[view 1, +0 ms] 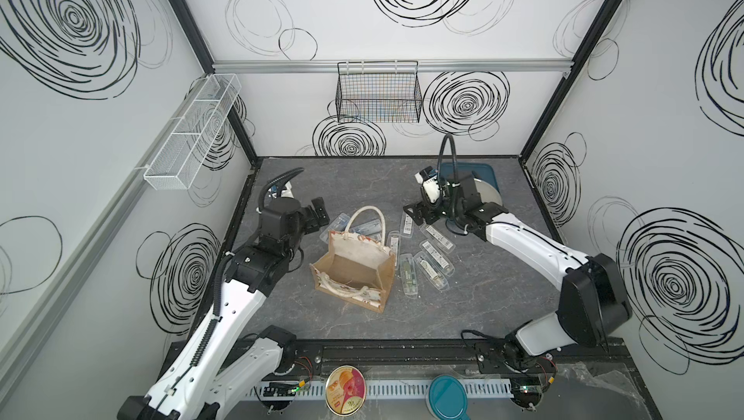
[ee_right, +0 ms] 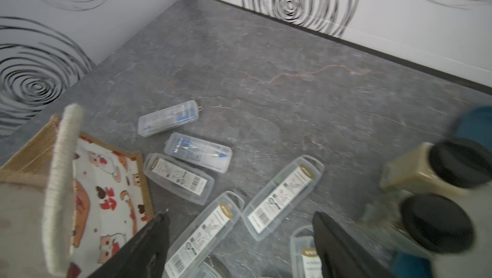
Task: Put the compass set into the canvas bag
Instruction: Move the canvas bag to the center of the board, then pick up the compass set at the center of the board.
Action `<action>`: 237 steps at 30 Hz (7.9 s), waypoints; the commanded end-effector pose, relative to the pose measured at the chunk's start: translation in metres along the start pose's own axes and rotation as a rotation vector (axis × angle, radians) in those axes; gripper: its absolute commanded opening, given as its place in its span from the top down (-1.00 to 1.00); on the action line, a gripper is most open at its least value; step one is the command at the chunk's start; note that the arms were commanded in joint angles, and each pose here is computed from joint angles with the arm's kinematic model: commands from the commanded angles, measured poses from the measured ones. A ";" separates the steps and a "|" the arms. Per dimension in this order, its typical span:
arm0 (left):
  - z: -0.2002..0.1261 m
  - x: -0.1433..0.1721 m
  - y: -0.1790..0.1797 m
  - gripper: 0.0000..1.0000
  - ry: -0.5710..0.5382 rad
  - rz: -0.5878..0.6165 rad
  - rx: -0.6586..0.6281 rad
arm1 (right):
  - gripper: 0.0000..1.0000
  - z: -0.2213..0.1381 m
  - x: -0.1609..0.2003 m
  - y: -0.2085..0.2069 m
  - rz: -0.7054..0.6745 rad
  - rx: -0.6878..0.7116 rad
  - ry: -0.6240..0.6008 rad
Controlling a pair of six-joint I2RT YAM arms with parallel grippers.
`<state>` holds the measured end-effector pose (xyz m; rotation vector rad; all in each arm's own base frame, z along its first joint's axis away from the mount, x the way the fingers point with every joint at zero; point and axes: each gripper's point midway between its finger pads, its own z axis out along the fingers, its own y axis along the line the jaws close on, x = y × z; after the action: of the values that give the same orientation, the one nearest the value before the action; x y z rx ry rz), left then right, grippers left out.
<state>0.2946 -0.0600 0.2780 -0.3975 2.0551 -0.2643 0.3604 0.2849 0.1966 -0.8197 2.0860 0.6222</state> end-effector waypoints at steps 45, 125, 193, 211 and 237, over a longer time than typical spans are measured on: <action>0.035 0.137 0.033 0.55 0.427 -0.304 -0.019 | -0.57 -0.026 0.071 -0.050 0.321 0.117 0.226; 0.031 0.121 0.036 0.13 0.427 -0.116 -0.051 | -0.38 -0.004 0.182 -0.094 0.294 0.379 0.615; -0.004 0.047 0.014 -0.61 0.194 0.018 0.008 | -0.13 0.008 0.211 -0.114 0.468 0.398 0.659; 0.000 0.050 0.015 -0.62 0.196 0.009 0.003 | 0.02 0.011 0.220 -0.109 0.478 0.372 0.690; -0.019 0.031 0.055 -0.62 0.121 -0.034 -0.156 | 0.33 -0.001 0.167 -0.101 0.404 0.383 0.601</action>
<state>0.2566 -0.0291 0.2308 -0.5025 2.2328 -0.1762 0.3507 0.1573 0.0237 -0.3717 2.8735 0.1587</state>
